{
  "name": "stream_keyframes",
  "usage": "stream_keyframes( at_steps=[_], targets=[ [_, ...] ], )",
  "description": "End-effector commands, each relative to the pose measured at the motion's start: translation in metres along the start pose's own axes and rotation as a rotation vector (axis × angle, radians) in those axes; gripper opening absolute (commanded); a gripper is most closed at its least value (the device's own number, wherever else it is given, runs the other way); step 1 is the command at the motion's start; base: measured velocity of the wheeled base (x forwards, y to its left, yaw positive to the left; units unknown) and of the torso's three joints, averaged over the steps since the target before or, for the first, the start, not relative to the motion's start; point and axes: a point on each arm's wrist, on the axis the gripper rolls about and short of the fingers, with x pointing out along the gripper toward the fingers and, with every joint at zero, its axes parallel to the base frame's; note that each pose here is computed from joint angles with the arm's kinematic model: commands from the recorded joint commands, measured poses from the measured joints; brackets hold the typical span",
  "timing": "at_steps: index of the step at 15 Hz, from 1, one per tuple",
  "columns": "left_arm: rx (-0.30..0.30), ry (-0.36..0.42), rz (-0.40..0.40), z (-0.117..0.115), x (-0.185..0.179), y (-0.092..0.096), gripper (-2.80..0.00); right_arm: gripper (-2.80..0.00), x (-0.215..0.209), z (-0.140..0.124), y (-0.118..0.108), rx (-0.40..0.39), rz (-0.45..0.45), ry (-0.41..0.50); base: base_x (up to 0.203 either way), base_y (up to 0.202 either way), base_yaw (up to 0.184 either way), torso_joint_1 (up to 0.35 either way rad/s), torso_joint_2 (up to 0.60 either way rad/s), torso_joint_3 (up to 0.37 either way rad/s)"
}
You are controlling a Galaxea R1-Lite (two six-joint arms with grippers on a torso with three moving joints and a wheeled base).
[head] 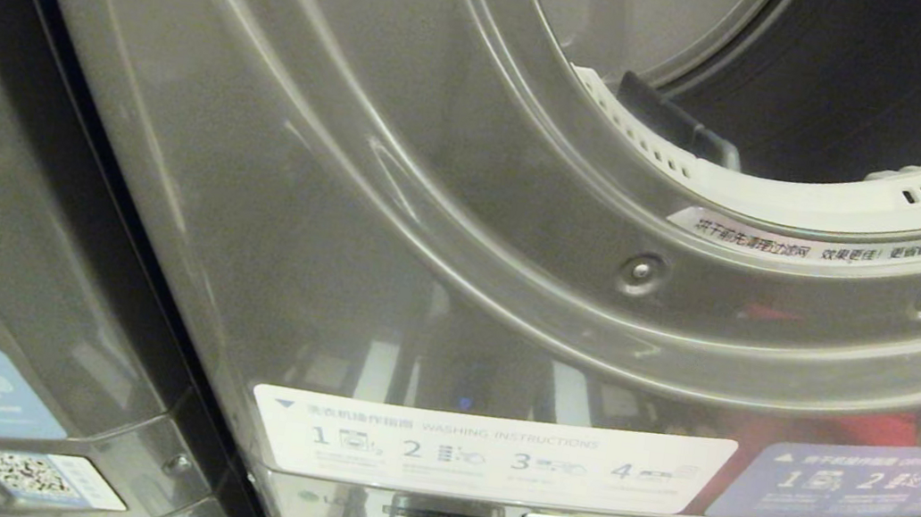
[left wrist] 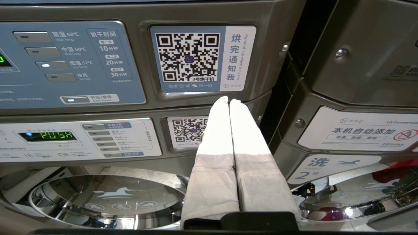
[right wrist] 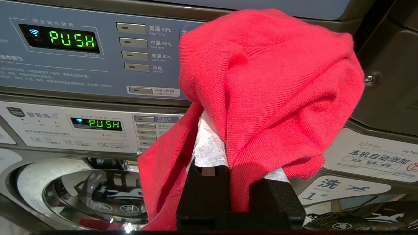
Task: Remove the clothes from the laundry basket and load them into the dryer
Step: Put the clothes in the dryer
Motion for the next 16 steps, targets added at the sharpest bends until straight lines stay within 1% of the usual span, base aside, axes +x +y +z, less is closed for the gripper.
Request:
stream_keyframes(
  at_steps=[1,4,7,8,9,10,11,12,13,14,15,16],
  targets=[
    [0.000,0.000,0.001,0.000,0.000,0.000,-2.80,-2.80,0.000,0.000,0.000,0.001,0.001,0.000,0.000,0.000,0.000,0.070,-0.12,-0.066],
    [0.000,0.000,0.001,0.000,0.000,0.000,-2.80,-2.80,0.000,0.000,0.000,0.003,0.003,0.000,0.000,0.000,0.000,0.064,-0.13,-0.063],
    [0.000,0.000,0.001,0.000,0.000,0.000,-2.80,-2.80,0.000,0.000,0.000,0.002,0.005,0.001,0.000,0.000,0.000,0.000,0.00,0.000],
    [0.000,0.000,0.002,0.000,0.000,0.000,-2.80,-2.80,0.000,0.000,0.000,-0.013,0.010,-0.002,0.000,0.000,0.000,0.000,0.00,0.000],
    [0.000,0.000,0.001,0.000,0.000,0.000,-2.80,-2.80,0.000,0.000,0.000,-0.054,0.016,-0.003,0.000,0.000,0.000,0.000,0.00,0.000],
    [0.000,0.000,0.001,0.000,0.000,0.000,-2.80,-2.80,0.000,0.002,0.000,-0.080,0.019,-0.020,0.000,0.000,0.000,0.000,0.00,0.000],
    [0.000,0.000,0.001,0.000,0.000,0.000,-2.80,-2.80,-0.002,0.010,-0.001,-0.110,0.013,-0.056,0.000,0.000,0.000,0.000,0.00,0.000],
    [0.000,0.000,0.001,0.000,0.000,0.000,-2.80,-2.80,-0.008,0.026,-0.002,-0.133,0.007,-0.118,0.000,0.000,0.000,0.000,0.00,0.000],
    [0.000,0.000,0.002,0.000,0.000,0.000,-2.80,-2.80,-0.015,0.047,-0.004,-0.146,0.014,-0.192,0.000,0.000,0.000,0.000,0.00,0.000],
    [0.000,0.000,0.001,0.000,0.000,0.000,-2.80,-2.80,-0.021,0.071,-0.006,-0.152,0.034,-0.243,0.000,0.000,0.000,0.000,0.00,0.000],
    [0.000,0.000,0.001,0.000,0.000,0.000,-2.80,-2.80,-0.021,0.093,-0.008,-0.147,0.064,-0.257,0.000,0.000,0.000,0.000,0.00,0.000],
    [0.000,0.000,0.001,0.000,0.000,0.000,-2.80,-2.80,-0.021,0.121,-0.011,-0.140,0.099,-0.287,0.000,0.000,0.000,0.000,0.00,0.000]
  ],
)
